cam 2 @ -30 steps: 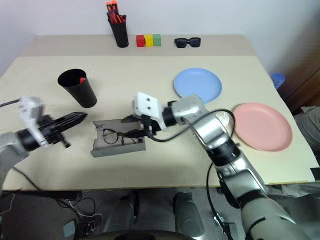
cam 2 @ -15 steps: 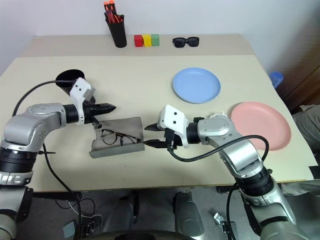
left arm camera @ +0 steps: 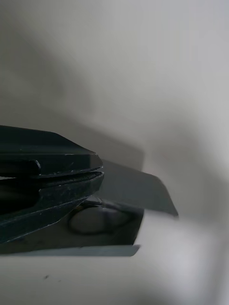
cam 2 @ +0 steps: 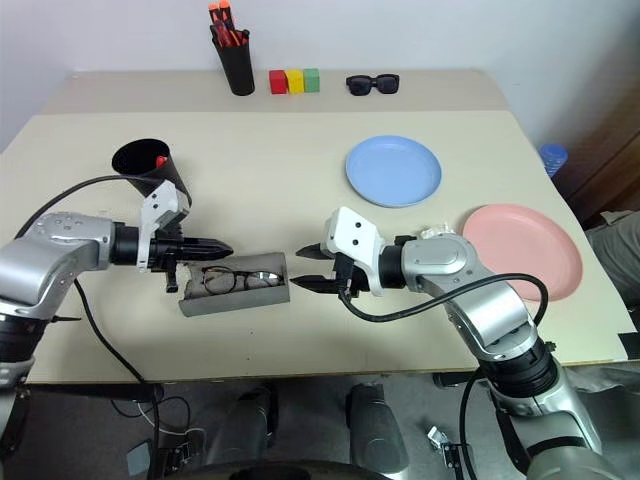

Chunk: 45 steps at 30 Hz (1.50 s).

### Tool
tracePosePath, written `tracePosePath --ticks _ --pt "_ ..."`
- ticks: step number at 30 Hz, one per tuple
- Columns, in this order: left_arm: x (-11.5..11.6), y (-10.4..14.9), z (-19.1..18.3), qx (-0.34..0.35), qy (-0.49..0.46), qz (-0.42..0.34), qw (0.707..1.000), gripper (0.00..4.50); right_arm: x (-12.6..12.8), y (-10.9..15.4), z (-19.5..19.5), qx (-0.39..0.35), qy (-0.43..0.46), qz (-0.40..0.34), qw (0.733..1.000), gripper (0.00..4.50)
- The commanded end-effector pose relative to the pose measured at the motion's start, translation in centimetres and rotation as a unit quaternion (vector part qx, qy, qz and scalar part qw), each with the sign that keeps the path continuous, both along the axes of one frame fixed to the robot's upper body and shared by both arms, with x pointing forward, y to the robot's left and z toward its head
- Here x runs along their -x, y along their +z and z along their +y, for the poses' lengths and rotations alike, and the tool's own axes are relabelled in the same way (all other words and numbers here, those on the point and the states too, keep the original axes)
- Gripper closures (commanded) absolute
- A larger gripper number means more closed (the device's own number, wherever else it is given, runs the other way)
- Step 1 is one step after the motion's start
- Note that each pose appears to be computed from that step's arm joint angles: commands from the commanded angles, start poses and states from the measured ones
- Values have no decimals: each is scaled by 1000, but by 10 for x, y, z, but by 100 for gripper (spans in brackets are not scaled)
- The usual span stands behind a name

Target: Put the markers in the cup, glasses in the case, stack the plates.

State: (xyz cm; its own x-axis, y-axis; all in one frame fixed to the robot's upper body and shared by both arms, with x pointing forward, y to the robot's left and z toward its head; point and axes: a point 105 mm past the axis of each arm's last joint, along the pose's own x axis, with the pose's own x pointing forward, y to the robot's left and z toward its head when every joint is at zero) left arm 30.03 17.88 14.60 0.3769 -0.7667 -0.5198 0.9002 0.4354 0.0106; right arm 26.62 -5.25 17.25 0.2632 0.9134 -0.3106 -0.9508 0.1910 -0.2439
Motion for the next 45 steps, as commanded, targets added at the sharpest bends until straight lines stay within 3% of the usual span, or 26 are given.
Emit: tracePosePath --ticks 1,8,10,15,18,23,28,37,40,42,45 --pt "17 5 -4 -2 -30 -9 1000 447 -1 12 3 -7 12 -29 999 249" --pt "34 -11 -5 -28 -35 -8 999 447 -6 10 5 -5 13 -30 999 249" --pt "26 -6 -4 -19 -21 -48 998 447 -16 12 4 -8 -12 -40 999 249" --pt "1 28 -10 53 31 -174 983 447 -59 17 -14 5 -121 -71 990 249" --pt "19 47 -33 124 -6 -205 971 447 -105 8 -52 86 -231 -135 960 249" --pt "39 42 -55 168 -26 -178 969 447 -151 -5 -91 169 -309 -208 912 249" --pt "48 40 -66 187 -30 -168 967 447 -168 -24 -107 214 -315 -221 898 249" --pt "50 37 -68 188 -22 -164 968 447 -174 -33 -105 218 -301 -214 903 249" --pt "50 37 -68 190 -21 -162 968 450 -172 -34 -103 213 -299 -211 906 338" --pt "50 37 -67 192 -21 -162 968 450 -171 -32 -104 210 -301 -213 905 434" --pt "48 39 -66 201 -20 -162 966 450 -170 -25 -105 201 -305 -225 903 443"
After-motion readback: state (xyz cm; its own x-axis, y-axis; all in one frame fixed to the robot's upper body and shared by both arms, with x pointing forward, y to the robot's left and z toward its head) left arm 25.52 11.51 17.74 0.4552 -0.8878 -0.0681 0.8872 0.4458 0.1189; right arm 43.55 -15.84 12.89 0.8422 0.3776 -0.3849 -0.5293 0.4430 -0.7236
